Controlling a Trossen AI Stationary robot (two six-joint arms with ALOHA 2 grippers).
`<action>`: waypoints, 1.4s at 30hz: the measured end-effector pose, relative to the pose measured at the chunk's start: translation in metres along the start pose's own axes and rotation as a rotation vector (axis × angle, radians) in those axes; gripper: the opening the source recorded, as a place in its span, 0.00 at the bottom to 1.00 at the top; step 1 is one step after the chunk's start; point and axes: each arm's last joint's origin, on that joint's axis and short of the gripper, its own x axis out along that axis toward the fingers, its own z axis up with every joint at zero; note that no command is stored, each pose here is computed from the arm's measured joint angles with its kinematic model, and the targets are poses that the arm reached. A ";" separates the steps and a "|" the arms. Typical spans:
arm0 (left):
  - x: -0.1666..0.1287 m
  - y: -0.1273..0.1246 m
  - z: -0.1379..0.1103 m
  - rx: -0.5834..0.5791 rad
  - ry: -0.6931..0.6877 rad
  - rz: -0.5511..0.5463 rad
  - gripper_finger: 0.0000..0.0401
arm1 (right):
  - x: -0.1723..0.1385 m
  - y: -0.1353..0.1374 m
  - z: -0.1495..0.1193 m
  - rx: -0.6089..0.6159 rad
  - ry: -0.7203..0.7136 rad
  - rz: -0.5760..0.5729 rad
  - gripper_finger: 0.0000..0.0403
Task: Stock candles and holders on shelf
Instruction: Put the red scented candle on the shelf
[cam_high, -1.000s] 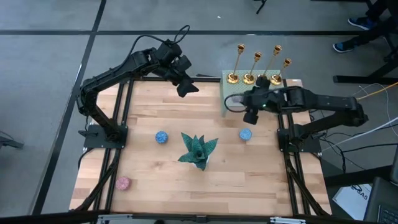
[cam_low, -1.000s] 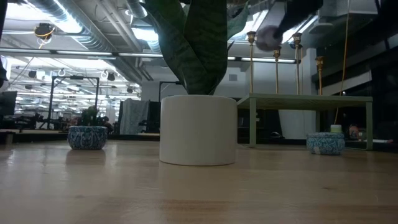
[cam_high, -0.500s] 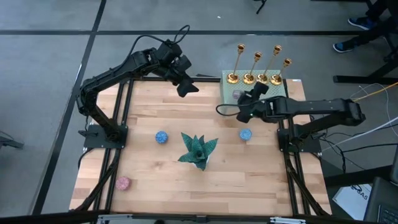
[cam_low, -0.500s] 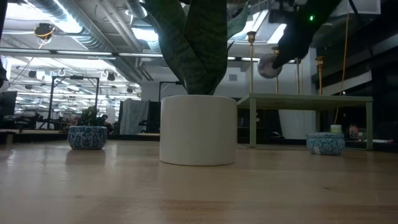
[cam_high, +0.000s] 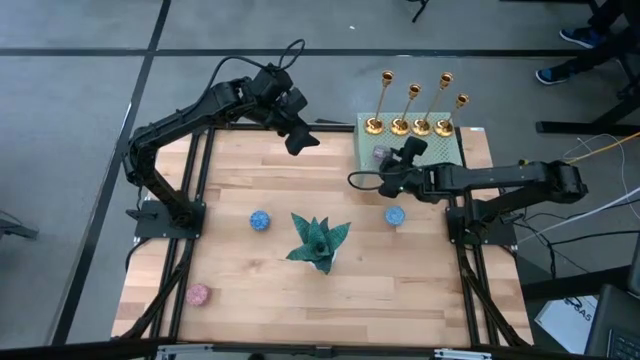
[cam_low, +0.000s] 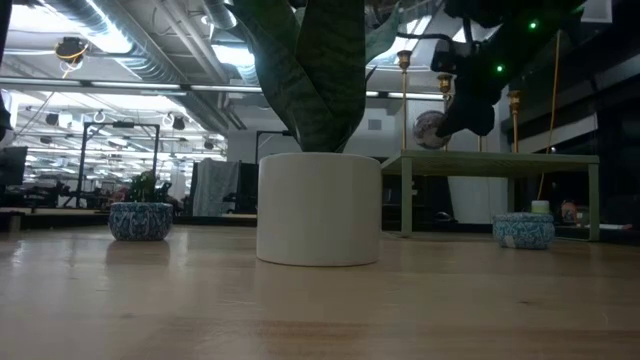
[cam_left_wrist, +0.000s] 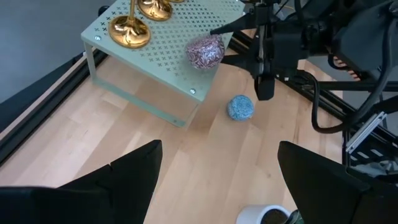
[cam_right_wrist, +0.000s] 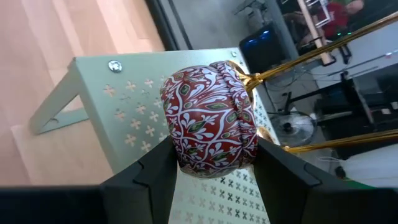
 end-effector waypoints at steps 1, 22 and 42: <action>0.000 0.000 0.000 0.000 0.000 0.000 0.79 | 0.001 -0.001 0.000 0.004 0.001 0.009 0.46; 0.000 0.000 0.000 0.000 0.000 0.000 0.79 | 0.010 -0.006 0.001 0.218 0.007 0.129 0.82; 0.000 0.000 0.000 -0.001 0.001 0.000 0.79 | -0.016 -0.033 0.009 0.526 -0.180 0.260 0.63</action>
